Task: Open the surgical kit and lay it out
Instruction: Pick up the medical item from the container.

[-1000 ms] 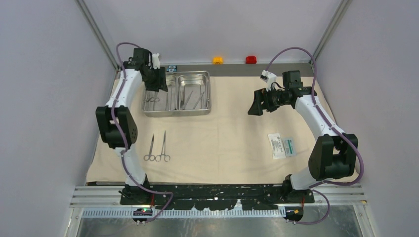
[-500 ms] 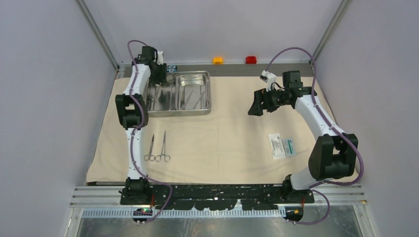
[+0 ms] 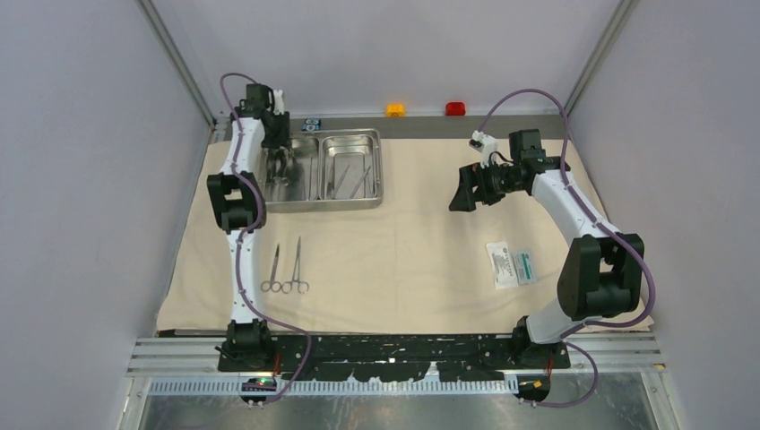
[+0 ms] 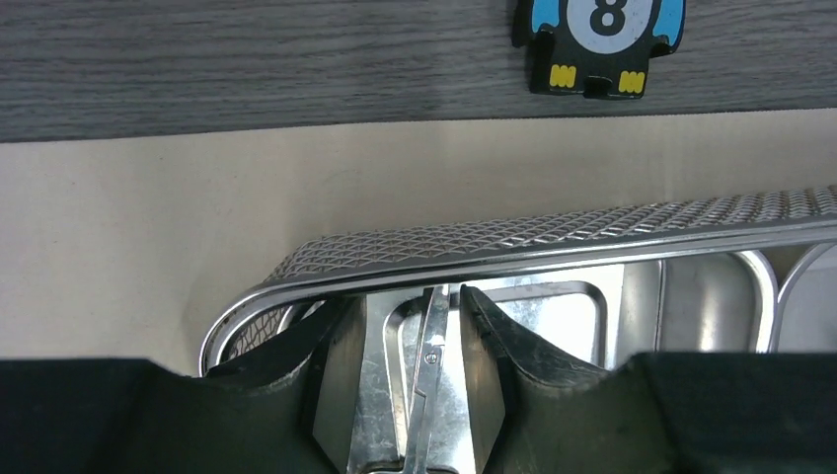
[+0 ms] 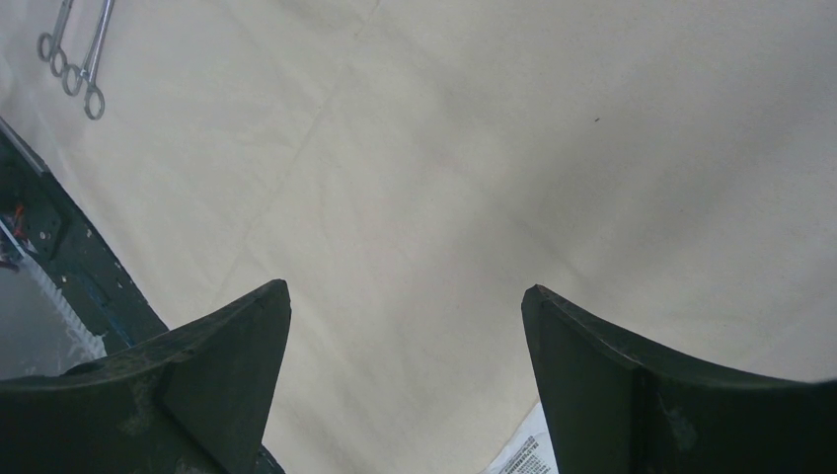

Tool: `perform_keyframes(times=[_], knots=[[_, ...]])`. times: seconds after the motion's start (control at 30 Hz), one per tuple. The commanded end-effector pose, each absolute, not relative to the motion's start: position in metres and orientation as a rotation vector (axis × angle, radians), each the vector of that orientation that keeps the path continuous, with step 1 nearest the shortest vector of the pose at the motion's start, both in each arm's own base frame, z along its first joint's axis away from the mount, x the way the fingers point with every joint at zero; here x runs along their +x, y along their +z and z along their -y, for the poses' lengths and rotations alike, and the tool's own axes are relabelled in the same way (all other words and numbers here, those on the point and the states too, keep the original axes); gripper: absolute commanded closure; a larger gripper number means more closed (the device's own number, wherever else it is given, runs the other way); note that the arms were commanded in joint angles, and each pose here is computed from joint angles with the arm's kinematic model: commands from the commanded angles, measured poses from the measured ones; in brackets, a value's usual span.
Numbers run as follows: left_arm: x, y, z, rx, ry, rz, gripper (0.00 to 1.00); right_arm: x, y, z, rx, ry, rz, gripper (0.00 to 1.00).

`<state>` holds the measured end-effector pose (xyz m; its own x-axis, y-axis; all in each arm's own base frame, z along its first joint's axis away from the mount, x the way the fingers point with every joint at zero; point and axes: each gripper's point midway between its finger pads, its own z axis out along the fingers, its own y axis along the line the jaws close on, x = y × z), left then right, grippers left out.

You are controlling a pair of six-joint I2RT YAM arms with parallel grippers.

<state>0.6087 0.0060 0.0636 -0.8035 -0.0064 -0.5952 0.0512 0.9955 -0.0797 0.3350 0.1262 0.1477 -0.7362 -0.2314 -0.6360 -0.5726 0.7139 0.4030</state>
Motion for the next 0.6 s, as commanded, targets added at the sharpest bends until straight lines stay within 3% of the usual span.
perform_keyframes(times=[0.0, 0.2, 0.57], knots=[[0.622, 0.068, -0.008, 0.05, -0.14, -2.454, 0.59, 0.343, 0.16, -0.126, -0.64, 0.789, -2.314, 0.09], [0.623, 0.058, -0.003, 0.06, -0.182, -2.464, 0.59, 0.343, 0.159, -0.126, -0.638, 0.788, -2.321, 0.09], [0.613, 0.033, -0.008, 0.088, -0.138, -2.532, 0.69, 0.343, 0.16, -0.125, -0.646, 0.778, -2.317, 0.09]])
